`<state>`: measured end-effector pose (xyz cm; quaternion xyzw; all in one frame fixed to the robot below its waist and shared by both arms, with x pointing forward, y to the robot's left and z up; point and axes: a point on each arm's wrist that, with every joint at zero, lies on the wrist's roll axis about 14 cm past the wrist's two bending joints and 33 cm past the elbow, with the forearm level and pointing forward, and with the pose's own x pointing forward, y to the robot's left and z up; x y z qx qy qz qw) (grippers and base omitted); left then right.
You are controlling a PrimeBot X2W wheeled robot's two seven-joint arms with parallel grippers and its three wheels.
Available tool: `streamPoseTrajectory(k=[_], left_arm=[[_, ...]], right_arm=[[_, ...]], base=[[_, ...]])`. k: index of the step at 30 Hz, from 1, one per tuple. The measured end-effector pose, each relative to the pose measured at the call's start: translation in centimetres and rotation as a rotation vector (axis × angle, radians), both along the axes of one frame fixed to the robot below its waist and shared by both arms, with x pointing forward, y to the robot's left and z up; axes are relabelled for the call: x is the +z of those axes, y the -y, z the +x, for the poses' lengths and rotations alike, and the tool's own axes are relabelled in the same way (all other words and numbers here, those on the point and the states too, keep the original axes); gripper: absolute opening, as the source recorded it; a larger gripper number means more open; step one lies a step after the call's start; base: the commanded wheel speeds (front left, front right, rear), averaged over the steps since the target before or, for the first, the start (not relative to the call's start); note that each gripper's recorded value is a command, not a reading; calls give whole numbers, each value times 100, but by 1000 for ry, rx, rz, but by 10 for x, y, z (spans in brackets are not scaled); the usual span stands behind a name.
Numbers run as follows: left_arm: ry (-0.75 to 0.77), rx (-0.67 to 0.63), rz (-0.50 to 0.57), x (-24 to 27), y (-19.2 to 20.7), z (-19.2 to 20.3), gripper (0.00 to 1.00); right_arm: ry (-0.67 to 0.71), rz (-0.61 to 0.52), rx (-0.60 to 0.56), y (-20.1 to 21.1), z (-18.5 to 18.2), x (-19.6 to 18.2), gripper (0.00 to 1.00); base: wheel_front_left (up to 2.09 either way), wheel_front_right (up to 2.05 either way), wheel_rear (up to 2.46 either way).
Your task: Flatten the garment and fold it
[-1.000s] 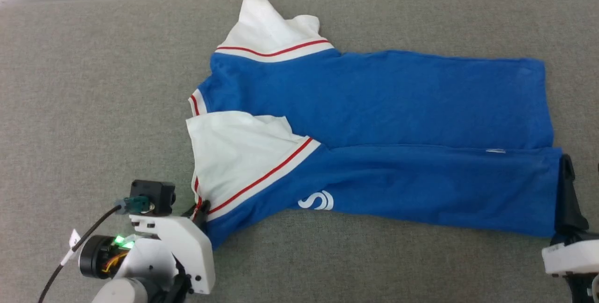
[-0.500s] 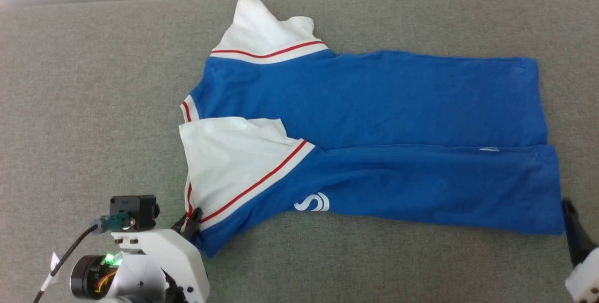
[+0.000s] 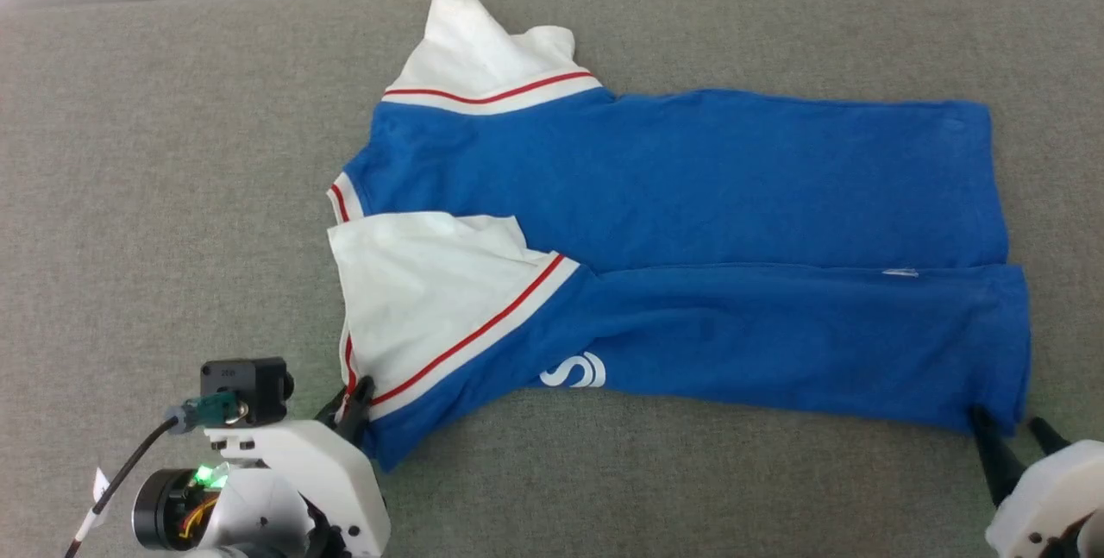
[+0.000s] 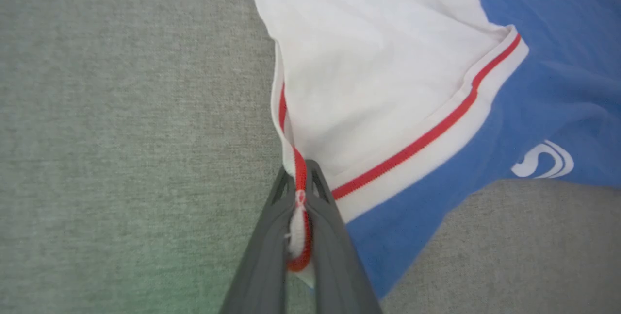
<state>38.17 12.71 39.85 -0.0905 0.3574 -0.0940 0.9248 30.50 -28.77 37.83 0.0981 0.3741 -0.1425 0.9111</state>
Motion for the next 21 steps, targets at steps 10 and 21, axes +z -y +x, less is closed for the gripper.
streamPoseTrajectory(k=[10, 21], left_arm=[[19, 49, -42, 4, -3, 1, 0], [64, 86, -126, 40, -15, -21, 0]], right_arm=[[48, -3, -8, 3, 16, 7, 0], [185, -44, -8, 14, 22, 64, 0]], base=[[0, 0, 0], [0, 0, 0]])
